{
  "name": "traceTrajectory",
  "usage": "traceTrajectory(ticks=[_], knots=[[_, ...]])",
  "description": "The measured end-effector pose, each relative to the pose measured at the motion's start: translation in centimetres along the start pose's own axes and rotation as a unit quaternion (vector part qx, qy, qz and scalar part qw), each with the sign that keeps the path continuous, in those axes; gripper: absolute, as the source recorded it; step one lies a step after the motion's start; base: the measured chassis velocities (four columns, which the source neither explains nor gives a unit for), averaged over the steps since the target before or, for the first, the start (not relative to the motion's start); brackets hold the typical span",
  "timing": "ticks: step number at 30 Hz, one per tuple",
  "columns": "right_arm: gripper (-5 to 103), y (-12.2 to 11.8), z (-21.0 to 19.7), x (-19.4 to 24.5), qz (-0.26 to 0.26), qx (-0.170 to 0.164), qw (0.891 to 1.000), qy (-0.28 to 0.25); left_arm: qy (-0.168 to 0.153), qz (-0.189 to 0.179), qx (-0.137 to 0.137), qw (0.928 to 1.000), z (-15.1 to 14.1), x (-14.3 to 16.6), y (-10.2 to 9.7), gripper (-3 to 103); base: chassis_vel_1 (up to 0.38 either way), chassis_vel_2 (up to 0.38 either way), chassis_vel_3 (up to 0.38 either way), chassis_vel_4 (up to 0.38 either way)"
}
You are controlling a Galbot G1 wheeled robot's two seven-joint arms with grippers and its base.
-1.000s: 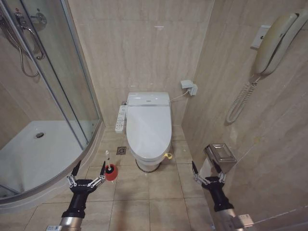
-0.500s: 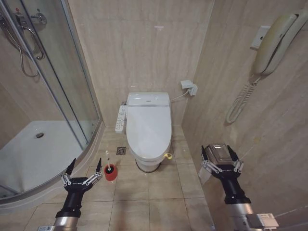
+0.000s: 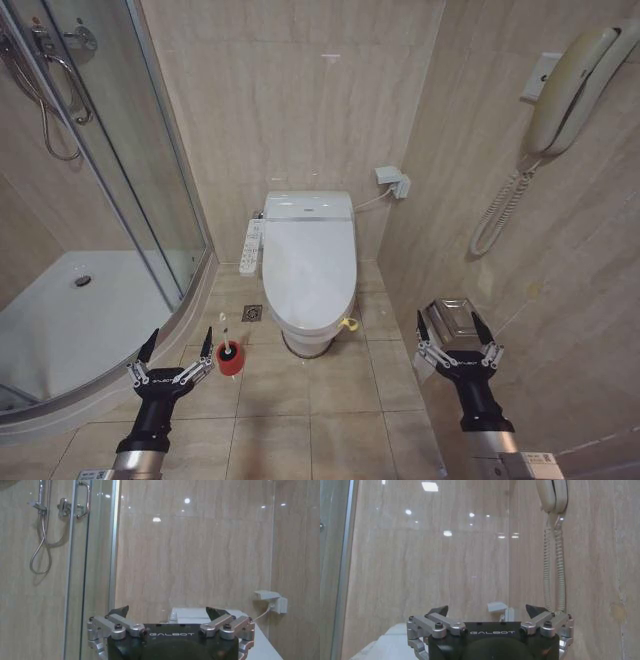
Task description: Open the toilet lid, clean the toilet bowl with a toilet brush, close the toilet lid, and flush.
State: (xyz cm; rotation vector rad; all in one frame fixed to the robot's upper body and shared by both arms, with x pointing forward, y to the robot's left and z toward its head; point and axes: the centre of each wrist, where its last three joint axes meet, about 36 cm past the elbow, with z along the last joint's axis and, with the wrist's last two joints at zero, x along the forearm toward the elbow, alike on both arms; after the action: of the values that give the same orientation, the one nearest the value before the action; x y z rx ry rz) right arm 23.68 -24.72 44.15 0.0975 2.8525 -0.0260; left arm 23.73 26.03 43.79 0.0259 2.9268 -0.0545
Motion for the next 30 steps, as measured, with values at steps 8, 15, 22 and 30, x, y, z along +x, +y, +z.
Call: traceTrajectory(ticks=[8,15,22,30], knots=[[100,0.04,0.39,0.03,0.000,-0.002,1.000,0.003,-0.001,0.000,0.001,1.0000,-0.13,0.04,-0.10,100,0.000,0.000,0.000,0.000],[100,0.08,0.33,-0.05,-0.006,-0.007,1.000,-0.002,-0.007,0.005,-0.001,1.0000,-0.38,0.07,-0.22,100,0.000,0.000,0.000,0.000],[100,0.06,0.10,0.02,-0.008,-0.005,1.000,0.000,-0.010,0.011,-0.006,0.9999,-0.55,0.14,-0.35,100,0.000,0.000,0.000,0.000],[100,0.06,0.06,0.01,-0.008,-0.004,1.000,0.000,-0.009,0.011,-0.006,0.9999,-0.55,0.15,-0.36,100,0.000,0.000,0.000,0.000]])
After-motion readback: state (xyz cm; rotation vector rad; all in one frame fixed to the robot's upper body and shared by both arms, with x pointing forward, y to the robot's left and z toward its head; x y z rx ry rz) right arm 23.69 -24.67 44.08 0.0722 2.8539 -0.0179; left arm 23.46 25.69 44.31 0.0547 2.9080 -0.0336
